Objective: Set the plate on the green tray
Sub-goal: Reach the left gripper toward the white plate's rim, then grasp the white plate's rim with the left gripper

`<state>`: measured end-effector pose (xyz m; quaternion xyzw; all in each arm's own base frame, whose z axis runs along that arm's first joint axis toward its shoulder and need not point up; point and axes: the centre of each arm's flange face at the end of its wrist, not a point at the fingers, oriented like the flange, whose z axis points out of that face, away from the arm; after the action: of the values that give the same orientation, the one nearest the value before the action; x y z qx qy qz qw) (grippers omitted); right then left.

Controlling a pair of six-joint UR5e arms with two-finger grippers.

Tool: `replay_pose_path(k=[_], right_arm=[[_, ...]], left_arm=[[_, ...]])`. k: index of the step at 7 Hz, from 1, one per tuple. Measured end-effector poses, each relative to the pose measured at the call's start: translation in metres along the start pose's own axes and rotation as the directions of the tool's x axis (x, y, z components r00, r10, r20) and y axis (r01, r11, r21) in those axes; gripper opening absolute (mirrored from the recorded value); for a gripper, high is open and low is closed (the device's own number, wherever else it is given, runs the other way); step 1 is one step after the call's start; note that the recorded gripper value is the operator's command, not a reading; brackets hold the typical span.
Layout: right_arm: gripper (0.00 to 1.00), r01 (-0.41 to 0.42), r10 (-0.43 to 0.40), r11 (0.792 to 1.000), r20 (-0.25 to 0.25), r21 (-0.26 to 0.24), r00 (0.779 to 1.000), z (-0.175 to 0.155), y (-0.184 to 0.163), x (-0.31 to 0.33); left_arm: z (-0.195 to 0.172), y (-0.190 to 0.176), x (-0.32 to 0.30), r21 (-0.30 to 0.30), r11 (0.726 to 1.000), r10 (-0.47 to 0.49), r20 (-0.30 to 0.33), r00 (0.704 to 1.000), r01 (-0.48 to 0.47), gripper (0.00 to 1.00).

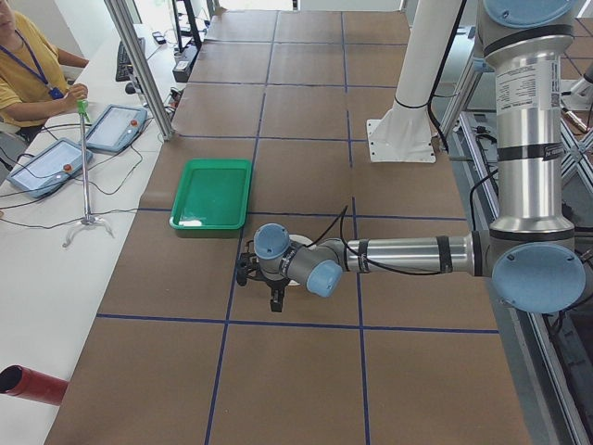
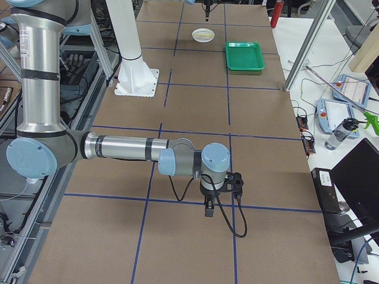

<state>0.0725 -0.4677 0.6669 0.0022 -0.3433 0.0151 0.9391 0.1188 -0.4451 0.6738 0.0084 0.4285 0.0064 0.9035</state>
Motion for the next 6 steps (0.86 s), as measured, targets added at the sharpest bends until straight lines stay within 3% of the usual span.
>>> replay_pose_path(k=[1, 2, 3, 4, 5, 6], right_arm=[[1.0, 0.0, 0.0, 1.0, 0.0, 0.0, 1.0, 0.0, 0.0, 0.0], [1.0, 0.0, 0.0, 1.0, 0.0, 0.0, 1.0, 0.0, 0.0, 0.0], [1.0, 0.0, 0.0, 1.0, 0.0, 0.0, 1.0, 0.0, 0.0, 0.0], [1.0, 0.0, 0.0, 1.0, 0.0, 0.0, 1.0, 0.0, 0.0, 0.0], [1.0, 0.0, 0.0, 1.0, -0.001, 0.0, 1.0, 0.0, 0.0, 0.0], [1.0, 0.0, 0.0, 1.0, -0.001, 0.0, 1.0, 0.0, 0.0, 0.0]], left_arm=[[0.02, 0.008, 0.015, -0.01, 1.0, -0.024, -0.023, 0.999, 0.023, 0.99], [0.033, 0.013, 0.027, -0.023, 0.999, -0.036, -0.03, 0.999, 0.035, 0.9], [0.041, 0.017, 0.033, -0.028, 0.999, -0.035, -0.027, 0.999, 0.034, 0.57], [0.045, 0.019, 0.036, -0.031, 0.999, -0.03, -0.025, 0.999, 0.03, 0.15], [0.047, 0.02, 0.036, -0.035, 0.999, -0.029, -0.026, 0.999, 0.028, 0.0], [0.047, 0.021, 0.036, -0.039, 0.999, -0.029, -0.028, 0.999, 0.028, 0.0]])
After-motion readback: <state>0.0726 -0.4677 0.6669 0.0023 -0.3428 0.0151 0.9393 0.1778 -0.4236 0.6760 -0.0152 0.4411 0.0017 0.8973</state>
